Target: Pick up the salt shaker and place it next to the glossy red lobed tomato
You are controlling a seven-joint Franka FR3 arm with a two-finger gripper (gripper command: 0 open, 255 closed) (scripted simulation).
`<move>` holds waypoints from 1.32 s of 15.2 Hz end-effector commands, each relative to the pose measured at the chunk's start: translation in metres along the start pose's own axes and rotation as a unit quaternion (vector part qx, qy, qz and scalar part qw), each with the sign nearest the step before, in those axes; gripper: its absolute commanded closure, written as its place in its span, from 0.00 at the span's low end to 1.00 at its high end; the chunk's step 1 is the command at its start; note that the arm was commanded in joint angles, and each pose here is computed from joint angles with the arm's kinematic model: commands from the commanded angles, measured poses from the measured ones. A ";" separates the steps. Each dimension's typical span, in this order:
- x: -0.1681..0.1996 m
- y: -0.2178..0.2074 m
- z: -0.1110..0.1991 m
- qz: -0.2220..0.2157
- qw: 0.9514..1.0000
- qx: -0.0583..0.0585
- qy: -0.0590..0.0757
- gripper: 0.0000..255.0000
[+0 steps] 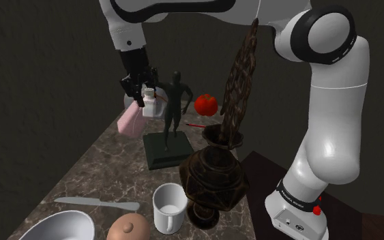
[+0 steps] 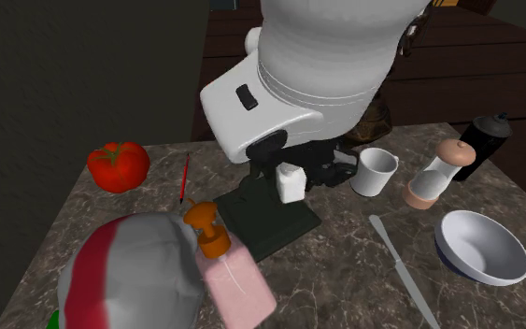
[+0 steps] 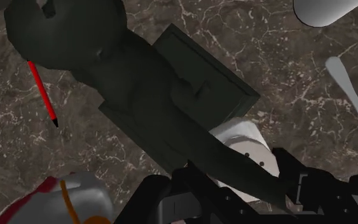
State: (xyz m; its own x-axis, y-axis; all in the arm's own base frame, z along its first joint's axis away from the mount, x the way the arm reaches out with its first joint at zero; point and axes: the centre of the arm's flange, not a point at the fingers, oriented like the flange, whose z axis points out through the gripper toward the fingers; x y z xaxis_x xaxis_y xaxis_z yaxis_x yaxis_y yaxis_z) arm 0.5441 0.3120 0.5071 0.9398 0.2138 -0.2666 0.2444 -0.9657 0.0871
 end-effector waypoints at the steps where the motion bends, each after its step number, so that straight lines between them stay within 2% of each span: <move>1: 0.006 0.025 -0.003 0.000 1.000 0.000 0.000 1.00; 20: 0.059 0.270 0.004 0.000 1.000 0.000 0.000 1.00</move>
State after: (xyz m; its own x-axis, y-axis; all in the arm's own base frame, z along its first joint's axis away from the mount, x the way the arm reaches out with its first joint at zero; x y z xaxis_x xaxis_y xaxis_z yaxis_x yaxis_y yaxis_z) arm 0.6589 0.0782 0.5128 0.9396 0.2139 -0.2670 0.2447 -0.9657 0.0873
